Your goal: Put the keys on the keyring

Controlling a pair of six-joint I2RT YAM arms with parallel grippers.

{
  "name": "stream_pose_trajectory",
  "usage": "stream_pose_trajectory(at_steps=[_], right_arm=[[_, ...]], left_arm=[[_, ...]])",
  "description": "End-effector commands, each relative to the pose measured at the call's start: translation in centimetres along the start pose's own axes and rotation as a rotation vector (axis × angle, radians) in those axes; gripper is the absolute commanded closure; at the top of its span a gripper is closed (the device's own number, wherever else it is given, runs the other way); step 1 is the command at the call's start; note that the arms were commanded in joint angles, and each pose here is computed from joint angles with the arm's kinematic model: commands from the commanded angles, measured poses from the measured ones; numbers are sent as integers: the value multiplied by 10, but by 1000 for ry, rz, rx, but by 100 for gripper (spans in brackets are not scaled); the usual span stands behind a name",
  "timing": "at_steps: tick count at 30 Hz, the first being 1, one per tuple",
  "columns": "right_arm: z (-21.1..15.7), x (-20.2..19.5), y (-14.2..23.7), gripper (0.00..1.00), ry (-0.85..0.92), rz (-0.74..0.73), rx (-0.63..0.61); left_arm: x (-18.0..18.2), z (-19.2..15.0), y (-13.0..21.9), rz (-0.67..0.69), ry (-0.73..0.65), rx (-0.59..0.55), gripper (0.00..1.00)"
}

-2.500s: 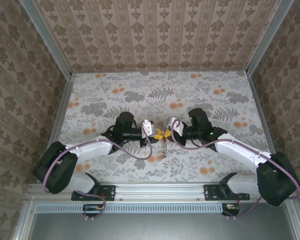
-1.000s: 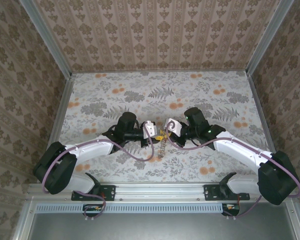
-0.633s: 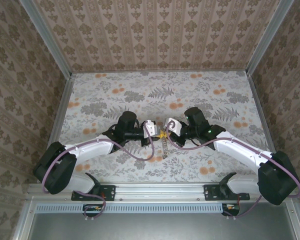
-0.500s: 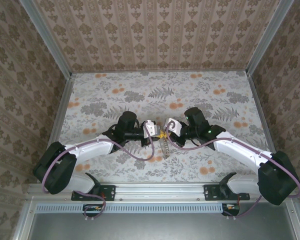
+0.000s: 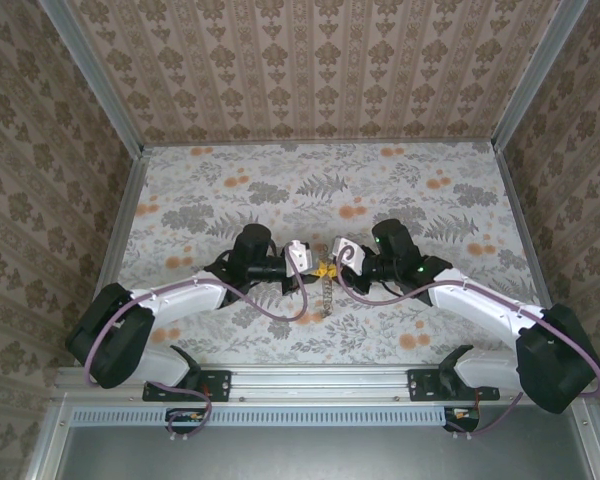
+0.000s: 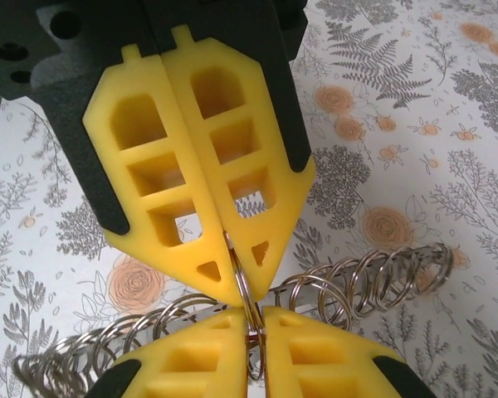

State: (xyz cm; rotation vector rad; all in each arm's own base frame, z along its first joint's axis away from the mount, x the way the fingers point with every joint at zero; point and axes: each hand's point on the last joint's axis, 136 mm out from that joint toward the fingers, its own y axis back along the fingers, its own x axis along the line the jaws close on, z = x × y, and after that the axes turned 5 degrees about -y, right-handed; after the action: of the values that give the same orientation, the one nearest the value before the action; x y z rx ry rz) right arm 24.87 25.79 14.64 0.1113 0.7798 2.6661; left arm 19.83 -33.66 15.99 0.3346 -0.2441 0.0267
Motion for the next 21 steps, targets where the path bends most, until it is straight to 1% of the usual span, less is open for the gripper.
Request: stream_pose_trajectory(at_steps=[1,4,8,9,10,11,13,16,18,21], right_arm=[[7,0,2,86,-26,9,-66],[11,-2,2,88,-31,7,-90],[13,-4,3,96,-33,4,-83],[12,-4,3,97,-33,7,-74],[12,-3,4,98,-29,11,-65],[12,-3,4,98,-28,11,-55],[12,-5,6,99,-24,4,-41],[13,-5,7,99,-8,-1,-27],[13,-5,7,99,-1,-1,-16],[14,-4,7,99,8,-2,-11]], left_arm=[[0,27,6,-22,-30,-120,100],[-2,28,7,-35,-29,-133,100],[1,27,8,-18,-23,-134,100],[1,24,7,-15,-24,-118,98],[1,20,7,-14,-23,-95,90],[1,16,6,-12,-20,-69,86],[1,6,6,1,-20,-10,79],[2,-4,6,11,-26,60,75],[2,-6,5,5,-27,77,74],[2,-3,3,2,-35,73,74]])
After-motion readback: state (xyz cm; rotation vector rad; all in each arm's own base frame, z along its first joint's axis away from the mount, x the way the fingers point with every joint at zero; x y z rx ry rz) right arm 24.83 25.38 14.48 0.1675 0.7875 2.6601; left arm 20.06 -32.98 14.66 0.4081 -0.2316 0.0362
